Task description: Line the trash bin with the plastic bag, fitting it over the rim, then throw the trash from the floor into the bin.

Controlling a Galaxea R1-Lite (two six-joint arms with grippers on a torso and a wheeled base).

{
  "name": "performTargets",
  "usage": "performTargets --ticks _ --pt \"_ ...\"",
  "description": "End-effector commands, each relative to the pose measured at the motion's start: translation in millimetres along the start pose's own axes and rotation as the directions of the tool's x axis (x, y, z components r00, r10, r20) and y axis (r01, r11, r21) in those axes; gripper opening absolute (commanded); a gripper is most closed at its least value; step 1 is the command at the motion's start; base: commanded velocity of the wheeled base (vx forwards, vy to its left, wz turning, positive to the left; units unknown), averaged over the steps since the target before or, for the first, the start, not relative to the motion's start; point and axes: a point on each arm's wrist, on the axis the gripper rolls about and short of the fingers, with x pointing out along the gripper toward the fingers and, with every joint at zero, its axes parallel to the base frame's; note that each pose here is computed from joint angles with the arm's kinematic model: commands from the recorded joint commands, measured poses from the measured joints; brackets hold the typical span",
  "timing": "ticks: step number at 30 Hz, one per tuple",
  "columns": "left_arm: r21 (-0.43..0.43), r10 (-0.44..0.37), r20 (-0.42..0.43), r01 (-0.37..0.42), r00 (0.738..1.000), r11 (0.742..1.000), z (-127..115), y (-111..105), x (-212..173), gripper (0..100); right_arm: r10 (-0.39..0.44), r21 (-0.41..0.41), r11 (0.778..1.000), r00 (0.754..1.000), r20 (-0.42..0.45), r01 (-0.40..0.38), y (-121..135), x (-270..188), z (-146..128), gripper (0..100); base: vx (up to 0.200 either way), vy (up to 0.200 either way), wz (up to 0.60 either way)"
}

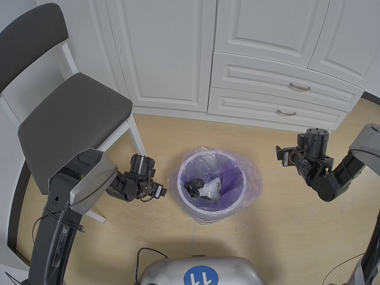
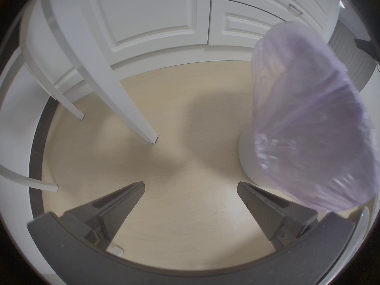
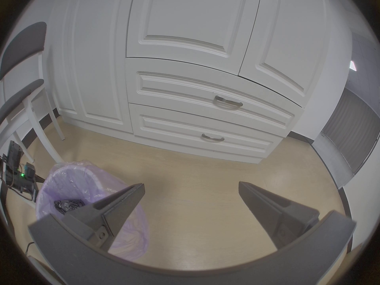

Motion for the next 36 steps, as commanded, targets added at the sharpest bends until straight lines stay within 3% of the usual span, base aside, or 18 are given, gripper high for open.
performTargets --ticks 1,10,14,17,18,19,20,22,23,24,25,28,32,36 --pt "0.050 0.009 0.143 -0.016 0.990 0.999 23.8 2.2 -92.2 100 0.012 0.009 1.000 0.999 0.031 -0.012 -2.7 -18.1 12.8 100 0.000 0.000 0.00" --pt "0.096 -0.039 0.336 0.007 0.941 0.995 30.6 -19.6 -191.0 100 0.047 0.025 0.998 0.994 0.096 -0.049 -11.9 -68.6 35.7 100 0.000 0.000 0.00" --pt "0.114 -0.079 0.430 0.033 0.899 0.993 26.5 -29.7 -245.9 100 0.045 0.048 0.997 0.987 0.153 -0.053 -25.5 -95.7 50.8 100 0.000 0.000 0.00" --pt "0.113 -0.090 0.515 0.037 0.852 0.993 23.9 -30.6 -277.2 100 0.042 0.063 0.997 0.982 0.186 -0.055 -35.9 -115.3 57.3 100 0.000 0.000 0.00" --pt "0.113 -0.090 0.515 0.037 0.852 0.993 23.9 -30.6 -277.2 100 0.042 0.063 0.997 0.982 0.186 -0.055 -35.9 -115.3 57.3 100 0.000 0.000 0.00" --pt "0.099 -0.083 0.592 0.030 0.802 0.995 24.8 -28.0 -298.9 100 0.040 0.075 0.996 0.977 0.211 -0.057 -43.1 -129.1 60.3 100 0.000 0.000 0.00" --pt "0.094 -0.079 0.615 0.027 0.784 0.995 25.6 -26.6 -305.5 100 0.039 0.079 0.995 0.976 0.216 -0.057 -45.0 -132.8 60.9 100 0.000 0.000 0.00" --pt "0.070 -0.058 0.700 0.012 0.712 0.997 32.2 -19.3 -333.6 100 0.050 0.090 0.993 0.967 0.251 -0.075 -54.3 -151.1 65.8 100 0.000 0.000 0.00" --pt "0.066 -0.054 0.717 0.010 0.695 0.998 34.2 -17.7 -341.2 100 0.055 0.093 0.992 0.962 0.267 -0.082 -57.0 -155.8 68.2 100 0.000 0.000 0.00" --pt "0.066 -0.054 0.717 0.010 0.695 0.998 34.2 -17.7 -341.2 100 0.055 0.093 0.992 0.962 0.267 -0.082 -57.0 -155.8 68.2 100 0.000 0.000 0.00" --pt "0.046 -0.037 0.781 0.001 0.623 0.999 41.7 -10.8 -373.6 100 0.064 0.081 0.992 0.943 0.328 -0.096 -69.5 -174.8 81.9 100 0.000 0.000 0.00" --pt "0.028 -0.019 0.824 -0.007 0.566 1.000 50.3 -1.6 -412.7 100 0.043 0.013 0.999 0.935 0.353 -0.051 -90.1 -206.0 102.6 100 0.000 0.000 0.00" --pt "-0.028 0.049 0.817 -0.045 0.574 0.999 51.1 20.2 -449.5 100 0.050 -0.010 0.999 0.954 0.294 -0.049 -107.8 -239.1 120.6 100 0.000 0.000 0.00" --pt "-0.169 0.156 0.787 -0.034 0.597 0.985 50.1 45.4 -496.8 100 -0.021 0.049 0.999 0.970 0.240 0.010 -130.3 -264.8 125.5 100 0.000 0.000 0.00"
